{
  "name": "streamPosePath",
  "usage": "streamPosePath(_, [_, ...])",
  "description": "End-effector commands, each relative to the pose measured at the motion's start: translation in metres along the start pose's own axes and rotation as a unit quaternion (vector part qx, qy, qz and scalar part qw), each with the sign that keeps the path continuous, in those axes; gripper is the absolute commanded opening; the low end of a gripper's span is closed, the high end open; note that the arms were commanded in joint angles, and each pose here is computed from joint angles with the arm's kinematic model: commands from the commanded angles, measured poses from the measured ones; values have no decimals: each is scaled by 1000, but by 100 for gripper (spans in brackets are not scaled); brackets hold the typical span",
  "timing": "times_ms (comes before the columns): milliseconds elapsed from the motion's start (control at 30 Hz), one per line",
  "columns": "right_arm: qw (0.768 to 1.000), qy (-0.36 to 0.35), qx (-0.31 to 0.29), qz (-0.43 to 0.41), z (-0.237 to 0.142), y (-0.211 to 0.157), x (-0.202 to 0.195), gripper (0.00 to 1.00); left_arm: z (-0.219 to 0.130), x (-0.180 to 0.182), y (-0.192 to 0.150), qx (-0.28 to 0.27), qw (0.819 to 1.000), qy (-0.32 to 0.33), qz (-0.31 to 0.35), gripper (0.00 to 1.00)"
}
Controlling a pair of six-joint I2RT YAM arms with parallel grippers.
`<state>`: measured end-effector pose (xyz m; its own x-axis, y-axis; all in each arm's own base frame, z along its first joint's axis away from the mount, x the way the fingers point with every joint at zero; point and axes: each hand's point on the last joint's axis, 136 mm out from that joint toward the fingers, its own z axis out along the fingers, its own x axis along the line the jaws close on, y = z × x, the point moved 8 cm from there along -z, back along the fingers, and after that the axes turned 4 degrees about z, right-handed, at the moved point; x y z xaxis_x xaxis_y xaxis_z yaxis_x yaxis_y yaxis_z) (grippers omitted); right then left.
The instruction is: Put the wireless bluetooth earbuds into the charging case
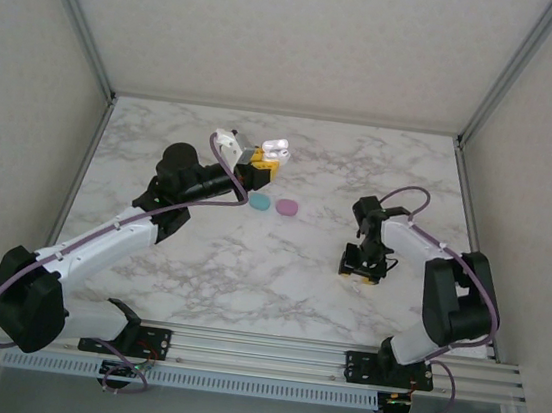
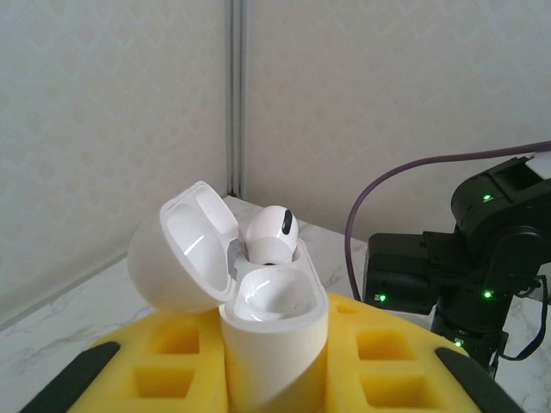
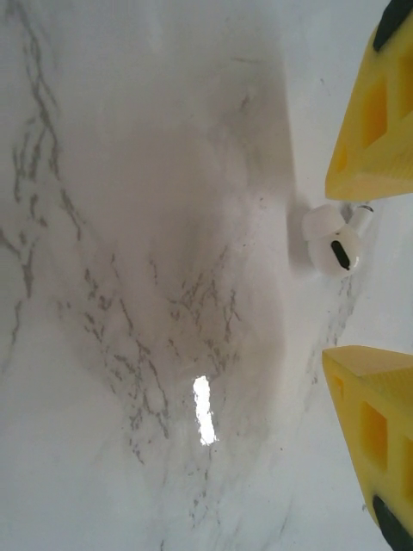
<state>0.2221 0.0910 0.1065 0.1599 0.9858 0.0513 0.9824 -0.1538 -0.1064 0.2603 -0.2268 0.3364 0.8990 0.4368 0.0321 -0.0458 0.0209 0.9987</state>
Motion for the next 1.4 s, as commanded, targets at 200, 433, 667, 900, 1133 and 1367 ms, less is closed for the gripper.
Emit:
streamPosePath(200, [998, -26, 32, -39, 7, -1, 0, 49, 0, -2, 8, -12, 1000, 1, 2, 0])
streamPosePath(433, [997, -20, 55, -43, 15, -1, 3, 42, 0, -2, 9, -12, 1000, -1, 1, 0])
streamPosePath(667, [998, -25, 51, -38, 17, 0, 2, 34, 0, -2, 10, -12, 1000, 0, 2, 0])
streamPosePath(900, [999, -5, 23, -25, 3, 5, 7, 29, 0, -2, 10, -11, 1000, 0, 2, 0])
streamPosePath(1133, [999, 45, -15, 17, -4, 25, 25, 29, 0, -2, 10, -11, 1000, 3, 0, 0])
streamPosePath(1367, [997, 30, -16, 67, 6, 43, 31, 29, -2, -2, 12, -9, 1000, 7, 4, 0])
